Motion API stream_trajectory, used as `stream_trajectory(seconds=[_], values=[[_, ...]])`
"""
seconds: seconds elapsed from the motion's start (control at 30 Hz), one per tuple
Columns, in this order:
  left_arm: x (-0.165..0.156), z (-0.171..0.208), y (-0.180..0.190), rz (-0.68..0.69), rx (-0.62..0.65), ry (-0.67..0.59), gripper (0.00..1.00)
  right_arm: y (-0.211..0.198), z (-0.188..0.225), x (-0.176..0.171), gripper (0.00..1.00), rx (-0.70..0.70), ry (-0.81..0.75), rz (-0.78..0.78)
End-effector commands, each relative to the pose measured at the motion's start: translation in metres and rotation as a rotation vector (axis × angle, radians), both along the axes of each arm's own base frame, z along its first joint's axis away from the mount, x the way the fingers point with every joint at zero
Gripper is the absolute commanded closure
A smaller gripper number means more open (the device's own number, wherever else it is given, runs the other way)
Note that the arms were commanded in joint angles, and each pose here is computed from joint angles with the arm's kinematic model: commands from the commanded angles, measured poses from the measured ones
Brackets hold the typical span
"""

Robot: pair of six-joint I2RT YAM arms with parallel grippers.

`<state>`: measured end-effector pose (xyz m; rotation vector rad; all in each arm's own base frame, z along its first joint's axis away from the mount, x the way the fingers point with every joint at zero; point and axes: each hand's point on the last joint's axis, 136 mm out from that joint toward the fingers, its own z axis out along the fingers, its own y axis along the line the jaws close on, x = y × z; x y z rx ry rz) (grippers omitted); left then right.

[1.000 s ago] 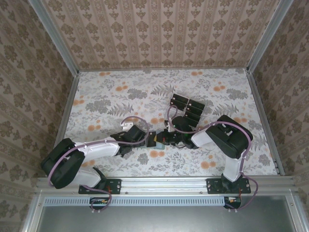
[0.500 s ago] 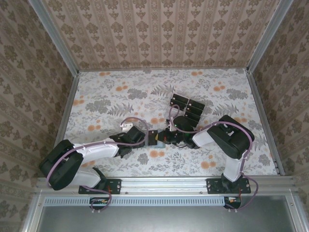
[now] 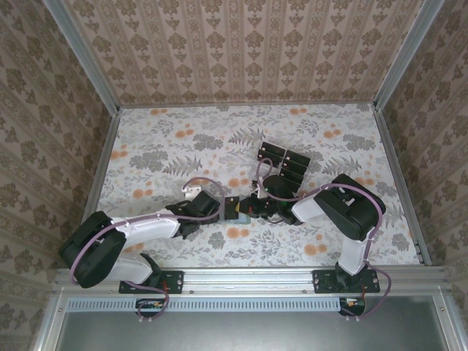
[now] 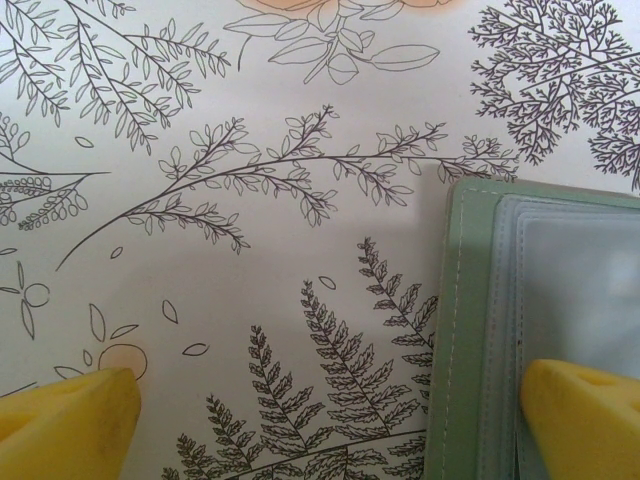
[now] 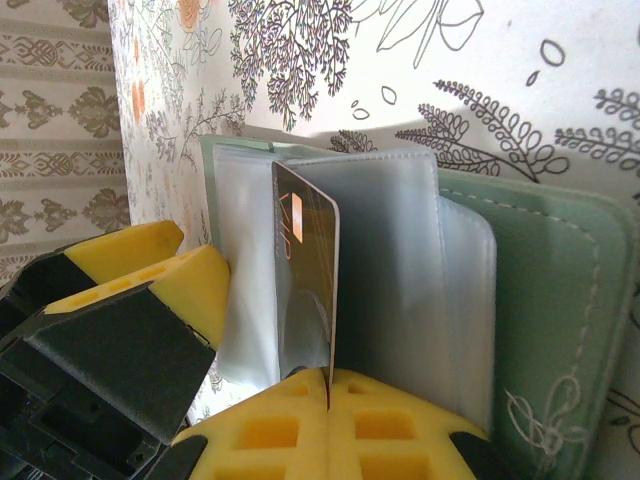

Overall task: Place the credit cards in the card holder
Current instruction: Insert the credit card into the card slot.

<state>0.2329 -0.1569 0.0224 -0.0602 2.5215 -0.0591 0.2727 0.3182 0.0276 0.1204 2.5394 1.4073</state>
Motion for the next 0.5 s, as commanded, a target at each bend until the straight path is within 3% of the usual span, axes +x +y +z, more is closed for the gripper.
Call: stream_trajectory(seconds=[0.0,0.47], values=[[-0.019,-0.016,0.015,-0.009,0.061,0.075,0.00,-0.002,-0.016,-0.011,1.00,-0.041,0.051,0.018],[-0.020,-0.017,0.015,-0.010,0.061,0.075,0.00,0.010,-0.017,-0.015,1.00,-0.040,0.059,0.050]])
